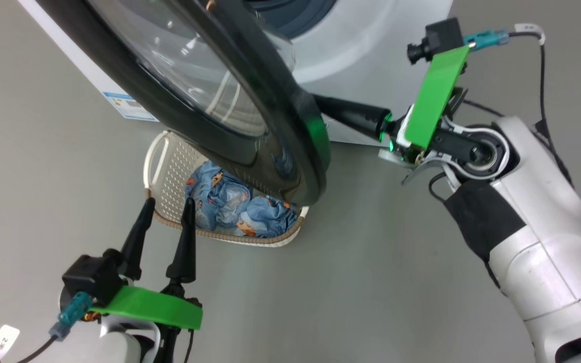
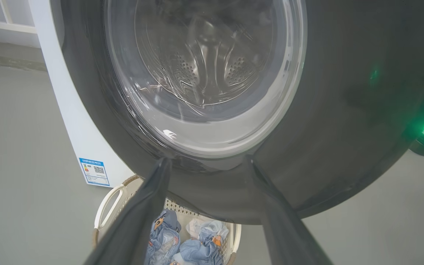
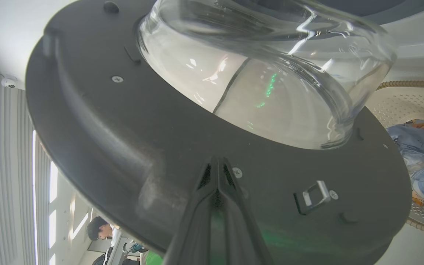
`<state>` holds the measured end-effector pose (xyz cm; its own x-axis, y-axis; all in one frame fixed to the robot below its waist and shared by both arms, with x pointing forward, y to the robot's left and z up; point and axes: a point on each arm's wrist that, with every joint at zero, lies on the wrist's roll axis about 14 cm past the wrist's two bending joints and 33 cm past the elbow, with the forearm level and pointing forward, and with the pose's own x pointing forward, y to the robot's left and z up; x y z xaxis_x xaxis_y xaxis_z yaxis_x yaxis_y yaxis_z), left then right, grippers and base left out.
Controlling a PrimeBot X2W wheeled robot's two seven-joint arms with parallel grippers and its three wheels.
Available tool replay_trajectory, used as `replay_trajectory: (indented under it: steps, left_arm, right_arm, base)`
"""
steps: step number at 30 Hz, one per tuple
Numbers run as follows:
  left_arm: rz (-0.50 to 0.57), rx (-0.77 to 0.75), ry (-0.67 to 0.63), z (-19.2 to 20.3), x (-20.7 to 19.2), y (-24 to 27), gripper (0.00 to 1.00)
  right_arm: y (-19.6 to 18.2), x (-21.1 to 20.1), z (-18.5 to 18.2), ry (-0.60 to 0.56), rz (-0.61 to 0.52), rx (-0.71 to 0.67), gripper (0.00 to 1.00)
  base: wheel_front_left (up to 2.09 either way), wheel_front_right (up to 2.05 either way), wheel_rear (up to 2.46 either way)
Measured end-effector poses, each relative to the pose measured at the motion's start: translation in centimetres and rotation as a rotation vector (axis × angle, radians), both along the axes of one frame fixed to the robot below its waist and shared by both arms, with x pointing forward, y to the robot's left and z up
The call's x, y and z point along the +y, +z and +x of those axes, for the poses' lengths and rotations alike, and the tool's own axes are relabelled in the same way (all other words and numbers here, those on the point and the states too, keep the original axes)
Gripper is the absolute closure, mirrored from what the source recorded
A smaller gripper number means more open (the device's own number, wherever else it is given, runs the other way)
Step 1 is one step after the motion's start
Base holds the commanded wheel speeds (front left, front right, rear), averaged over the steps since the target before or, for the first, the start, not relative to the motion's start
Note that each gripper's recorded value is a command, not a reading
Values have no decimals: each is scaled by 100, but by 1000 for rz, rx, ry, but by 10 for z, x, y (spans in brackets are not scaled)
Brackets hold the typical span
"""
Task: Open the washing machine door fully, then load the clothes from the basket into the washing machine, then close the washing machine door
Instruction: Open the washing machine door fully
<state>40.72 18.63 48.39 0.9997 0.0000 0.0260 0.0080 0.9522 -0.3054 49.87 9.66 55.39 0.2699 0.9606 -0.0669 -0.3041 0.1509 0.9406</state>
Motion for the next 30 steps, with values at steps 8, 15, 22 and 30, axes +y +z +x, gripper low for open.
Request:
replay_trajectory:
  steps: [8,15,22,30]
  left_arm:
    - [3,0,33,-11,10,2,0]
    - [7,1,62,-21,19,4,0]
    - [15,-12,91,-28,28,9,0]
    - [13,-5,107,-36,32,8,0]
  right_arm:
    - [-1,18,-27,87,2,5,100]
    - [1,35,-48,161,23,13,100]
    - [4,53,-72,237,38,17,100]
    - [3,61,-87,274,39,24,100]
  base:
    - [0,0,0]
    - [0,0,0]
    - [0,0,0]
    - [0,0,0]
